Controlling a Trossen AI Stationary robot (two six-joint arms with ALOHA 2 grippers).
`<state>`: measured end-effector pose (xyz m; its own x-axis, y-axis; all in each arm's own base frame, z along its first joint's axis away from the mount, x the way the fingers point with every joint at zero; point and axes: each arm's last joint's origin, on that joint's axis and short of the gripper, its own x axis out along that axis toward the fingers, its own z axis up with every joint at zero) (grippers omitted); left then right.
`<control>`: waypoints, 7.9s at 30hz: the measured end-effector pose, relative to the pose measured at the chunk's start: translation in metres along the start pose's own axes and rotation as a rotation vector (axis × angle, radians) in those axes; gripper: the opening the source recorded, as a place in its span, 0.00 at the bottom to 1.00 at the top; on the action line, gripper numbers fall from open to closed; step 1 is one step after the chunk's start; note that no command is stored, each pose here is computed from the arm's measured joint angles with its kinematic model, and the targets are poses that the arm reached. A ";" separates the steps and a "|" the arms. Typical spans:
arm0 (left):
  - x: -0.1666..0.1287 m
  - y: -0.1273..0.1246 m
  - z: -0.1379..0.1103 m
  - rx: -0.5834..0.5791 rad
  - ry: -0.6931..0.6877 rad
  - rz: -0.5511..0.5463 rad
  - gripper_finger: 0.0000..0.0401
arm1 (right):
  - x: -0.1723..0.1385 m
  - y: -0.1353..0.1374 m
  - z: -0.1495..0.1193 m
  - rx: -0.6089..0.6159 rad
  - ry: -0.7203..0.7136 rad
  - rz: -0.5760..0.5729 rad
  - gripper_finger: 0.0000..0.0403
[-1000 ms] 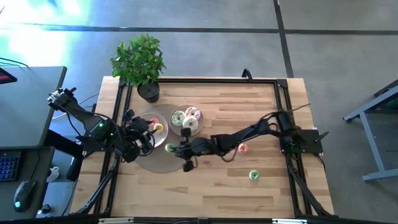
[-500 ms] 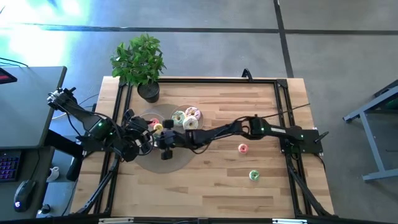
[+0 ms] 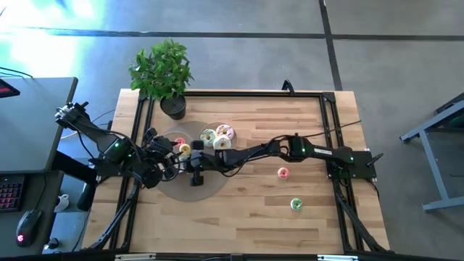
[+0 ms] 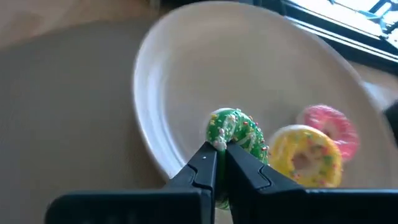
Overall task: Pick & Place donuts
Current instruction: Put the top small green donut on the white plate, then put the small pink donut on the white plate, then put the small green donut on the white plate
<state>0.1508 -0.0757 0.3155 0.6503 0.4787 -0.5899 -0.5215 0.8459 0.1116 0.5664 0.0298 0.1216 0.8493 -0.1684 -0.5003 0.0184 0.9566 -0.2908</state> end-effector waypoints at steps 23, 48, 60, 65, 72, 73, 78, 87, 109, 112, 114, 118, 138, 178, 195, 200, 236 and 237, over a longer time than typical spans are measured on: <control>0.000 0.001 0.000 0.042 -0.010 0.013 0.43 | -0.017 0.004 0.026 -0.140 0.049 -0.058 0.32; 0.000 -0.001 0.000 0.008 0.021 -0.023 0.43 | -0.251 0.054 0.034 -0.068 0.984 0.102 0.32; 0.000 -0.001 0.000 -0.011 0.025 -0.029 0.43 | -0.301 0.047 -0.074 0.244 0.966 -0.018 0.32; 0.000 -0.002 0.001 -0.020 0.002 -0.020 0.43 | -0.301 0.050 -0.115 0.302 0.940 0.011 0.32; 0.000 -0.002 0.002 -0.031 -0.008 -0.024 0.43 | -0.299 0.050 -0.142 0.271 0.928 -0.033 0.31; 0.000 -0.003 0.002 -0.032 -0.008 -0.025 0.43 | -0.299 0.049 -0.143 0.264 0.928 -0.037 0.30; 0.000 -0.003 0.002 -0.031 -0.008 -0.025 0.43 | -0.299 0.049 -0.143 0.243 0.919 -0.048 0.15; 0.000 -0.003 0.001 -0.032 0.016 -0.044 0.43 | -0.302 0.047 -0.115 0.270 0.942 -0.029 0.02; 0.001 -0.006 0.001 -0.042 0.025 -0.053 0.43 | -0.294 0.040 -0.144 0.225 0.915 -0.066 0.28; 0.001 -0.006 0.001 -0.043 0.024 -0.054 0.43 | -0.294 0.040 -0.142 0.212 0.909 -0.071 0.16; 0.001 -0.006 0.001 -0.046 0.023 -0.056 0.43 | -0.294 0.040 -0.141 0.205 0.907 -0.080 0.07; 0.001 -0.006 0.001 -0.045 0.023 -0.056 0.43 | -0.294 0.039 -0.134 0.199 0.900 -0.099 0.04; -0.003 0.000 0.003 0.003 -0.017 -0.047 0.43 | -0.160 0.033 0.010 -0.022 -0.041 0.014 0.02; -0.006 0.005 0.005 0.032 -0.046 -0.038 0.43 | -0.015 -0.013 0.001 -0.033 0.054 0.025 0.30; -0.006 0.005 0.005 0.027 -0.036 -0.051 0.43 | -0.074 -0.011 0.056 -0.180 0.284 0.019 0.35; -0.006 0.005 0.004 0.007 -0.024 -0.059 0.43 | -0.135 -0.002 0.079 -0.195 0.509 0.087 0.33; -0.003 0.007 -0.003 -0.117 0.060 -0.024 0.43 | -0.330 0.103 -0.125 0.391 1.229 0.187 0.31; -0.003 0.007 -0.003 -0.117 0.060 -0.024 0.43 | -0.329 0.101 -0.126 0.394 1.229 0.182 0.31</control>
<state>0.1434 -0.0722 0.3155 0.6305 0.4410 -0.6387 -0.5696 0.8219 0.0052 0.2224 0.1524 0.1540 -0.1757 0.0643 -0.9823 0.2855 0.9583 0.0117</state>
